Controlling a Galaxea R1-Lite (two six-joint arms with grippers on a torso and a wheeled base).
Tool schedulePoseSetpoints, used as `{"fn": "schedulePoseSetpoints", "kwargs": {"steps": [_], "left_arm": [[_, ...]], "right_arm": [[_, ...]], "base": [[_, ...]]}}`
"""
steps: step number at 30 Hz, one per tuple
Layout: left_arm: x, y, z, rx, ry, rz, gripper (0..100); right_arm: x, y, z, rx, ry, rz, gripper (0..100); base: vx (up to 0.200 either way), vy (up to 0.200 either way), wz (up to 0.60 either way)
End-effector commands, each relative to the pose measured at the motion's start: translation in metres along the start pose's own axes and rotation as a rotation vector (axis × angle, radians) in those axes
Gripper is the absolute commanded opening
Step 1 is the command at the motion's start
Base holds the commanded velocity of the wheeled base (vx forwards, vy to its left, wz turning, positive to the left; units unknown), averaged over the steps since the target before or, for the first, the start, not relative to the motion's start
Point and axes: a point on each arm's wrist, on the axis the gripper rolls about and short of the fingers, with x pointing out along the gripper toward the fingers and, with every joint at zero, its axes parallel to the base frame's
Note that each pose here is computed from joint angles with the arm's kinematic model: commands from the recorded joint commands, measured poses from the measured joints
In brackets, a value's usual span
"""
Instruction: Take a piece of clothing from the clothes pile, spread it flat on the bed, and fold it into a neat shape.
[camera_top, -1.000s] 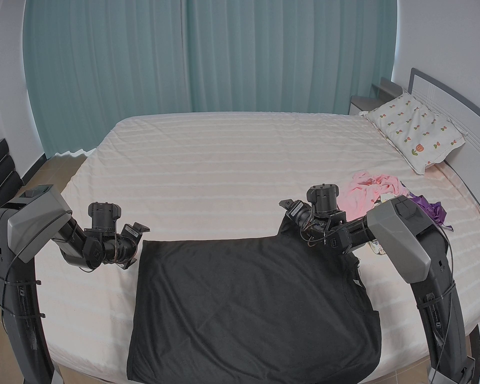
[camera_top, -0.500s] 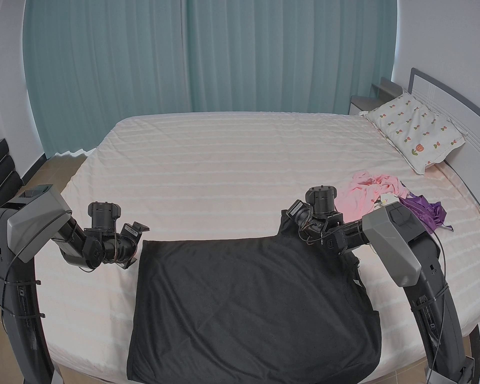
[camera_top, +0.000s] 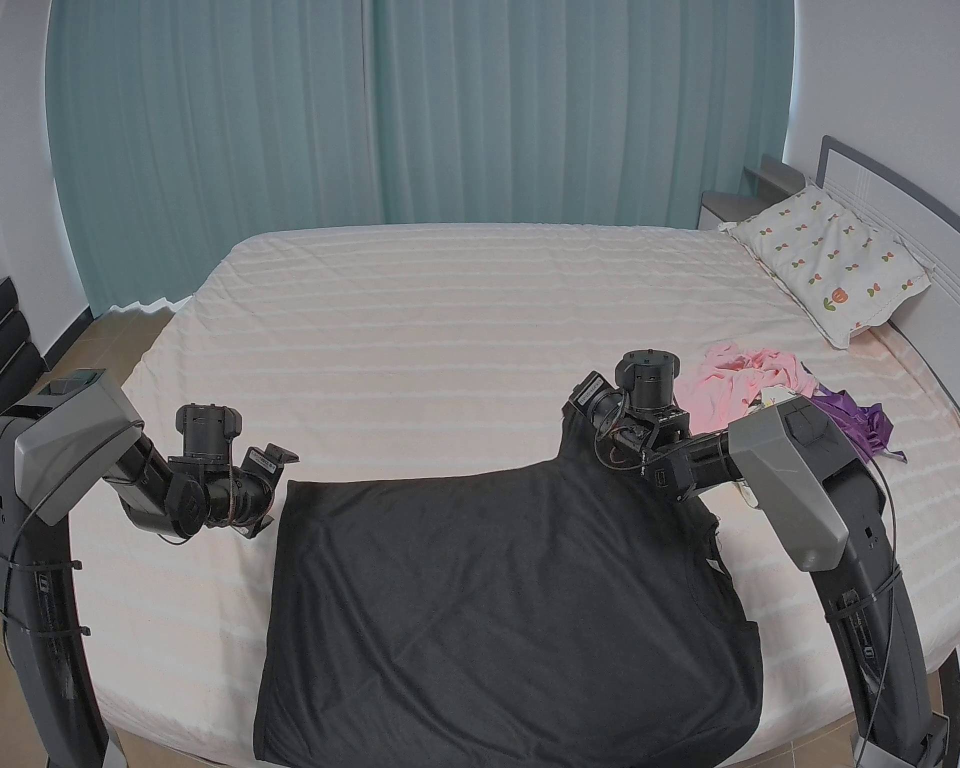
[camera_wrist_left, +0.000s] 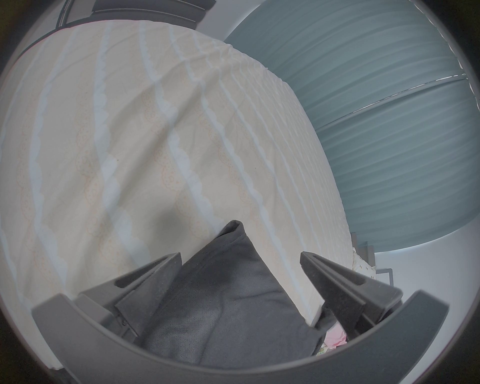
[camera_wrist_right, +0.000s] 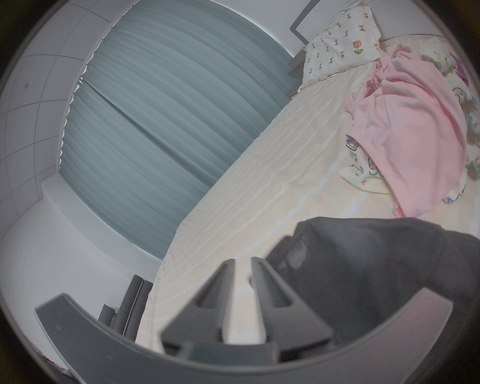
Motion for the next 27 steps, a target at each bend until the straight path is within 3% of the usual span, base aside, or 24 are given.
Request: {"fn": "schedulePoseSetpoints", "kwargs": {"steps": [1, 6, 10, 20, 27], "left_arm": [[0.000, 0.000, 0.000, 0.000, -0.001, -0.001, 100], [0.000, 0.000, 0.000, 0.000, 0.000, 0.000, 100], [0.000, 0.000, 0.000, 0.000, 0.000, 0.000, 100], [0.000, 0.000, 0.000, 0.000, 0.001, 0.001, 100], [0.000, 0.000, 0.000, 0.000, 0.001, 0.001, 100]], "right_arm": [[-0.001, 0.006, -0.006, -0.006, 0.008, 0.013, 100], [-0.001, 0.007, -0.011, -0.030, 0.006, 0.024, 100], [-0.001, -0.001, 0.002, -0.027, -0.008, 0.001, 100], [-0.004, -0.060, 0.029, -0.158, 0.006, -0.147, 100], [-0.003, -0.081, 0.031, -0.206, 0.017, -0.192, 100]], "base": [[0.000, 0.000, 0.00], [0.000, 0.000, 0.00], [0.000, 0.000, 0.00], [0.000, 0.000, 0.00], [0.000, 0.000, 0.00]]}}
